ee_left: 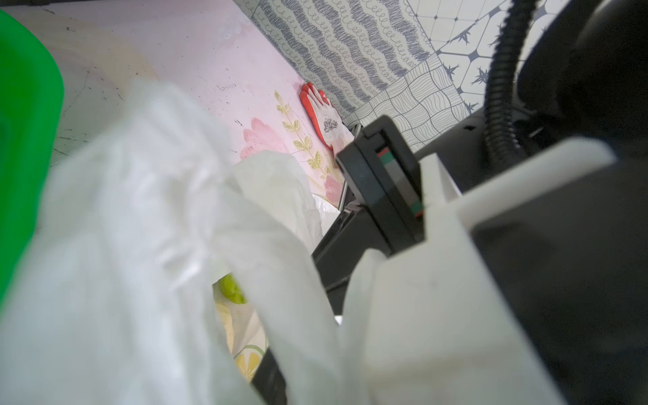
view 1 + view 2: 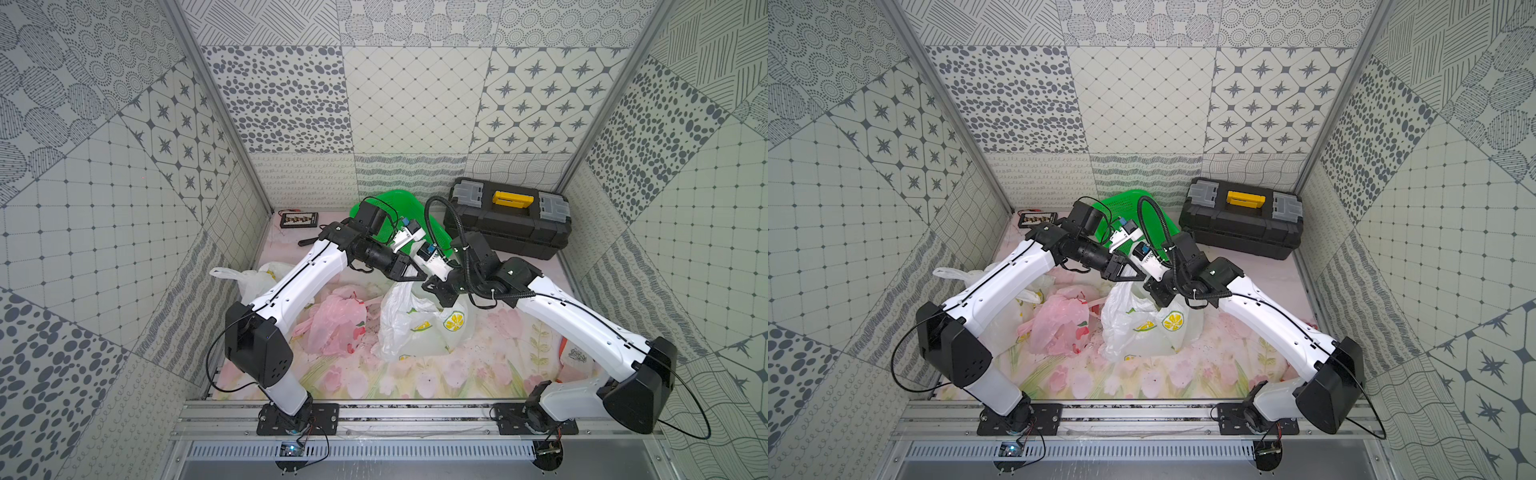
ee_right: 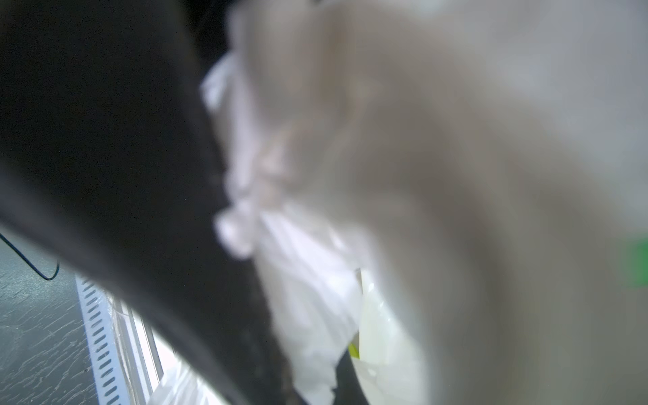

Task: Place the pears into plastic bags & tie knots
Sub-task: Tie the plastic bag at the center of the board.

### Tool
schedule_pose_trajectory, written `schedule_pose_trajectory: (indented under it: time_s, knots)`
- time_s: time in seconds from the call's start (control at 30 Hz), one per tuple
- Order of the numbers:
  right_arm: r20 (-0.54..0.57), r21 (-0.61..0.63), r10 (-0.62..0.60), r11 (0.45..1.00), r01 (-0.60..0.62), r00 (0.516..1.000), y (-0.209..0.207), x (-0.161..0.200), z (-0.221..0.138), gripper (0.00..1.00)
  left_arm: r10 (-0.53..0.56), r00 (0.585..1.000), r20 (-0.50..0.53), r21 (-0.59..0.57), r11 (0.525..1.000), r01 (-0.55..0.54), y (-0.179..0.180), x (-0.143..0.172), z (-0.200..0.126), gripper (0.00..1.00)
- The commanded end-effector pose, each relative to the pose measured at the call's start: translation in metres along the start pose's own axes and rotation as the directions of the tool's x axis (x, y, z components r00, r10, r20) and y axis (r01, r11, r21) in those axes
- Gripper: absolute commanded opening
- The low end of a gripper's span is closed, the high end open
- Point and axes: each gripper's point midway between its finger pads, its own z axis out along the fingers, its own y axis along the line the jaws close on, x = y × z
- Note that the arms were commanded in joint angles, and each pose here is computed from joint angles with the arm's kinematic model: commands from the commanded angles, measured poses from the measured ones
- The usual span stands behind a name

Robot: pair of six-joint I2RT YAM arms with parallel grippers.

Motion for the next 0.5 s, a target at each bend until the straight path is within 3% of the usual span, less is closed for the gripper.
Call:
schedule_pose_trajectory:
  time_s: [0.0, 0.07, 0.13, 0.33, 0.47]
  knots:
    - [0.028, -0.020, 0.010, 1.000, -0.009, 1.000, 0.002, -0.008, -0.001, 0.00, 0.013, 0.999, 0.046, -0.016, 1.000, -0.013, 0.003, -0.015, -0.003, 0.16]
    - [0.037, -0.024, 0.024, 0.999, -0.023, 0.999, 0.002, -0.010, -0.004, 0.00, 0.013, 0.999, 0.047, -0.023, 1.000, -0.012, 0.004, -0.015, -0.003, 0.05]
    - [0.051, -0.037, 0.052, 0.998, -0.050, 0.997, 0.001, -0.012, -0.008, 0.03, 0.004, 0.999, 0.048, -0.038, 0.999, -0.002, 0.008, -0.014, -0.004, 0.00]
    - [0.107, -0.110, 0.168, 0.982, -0.156, 0.980, 0.003, -0.018, -0.040, 0.44, -0.050, 0.996, 0.076, -0.069, 0.996, 0.055, 0.022, -0.012, -0.011, 0.00]
    - [0.163, -0.102, 0.206, 0.976, -0.191, 0.965, 0.000, -0.017, -0.057, 0.54, -0.062, 0.995, 0.078, -0.069, 0.995, 0.068, 0.023, -0.010, -0.010, 0.00]
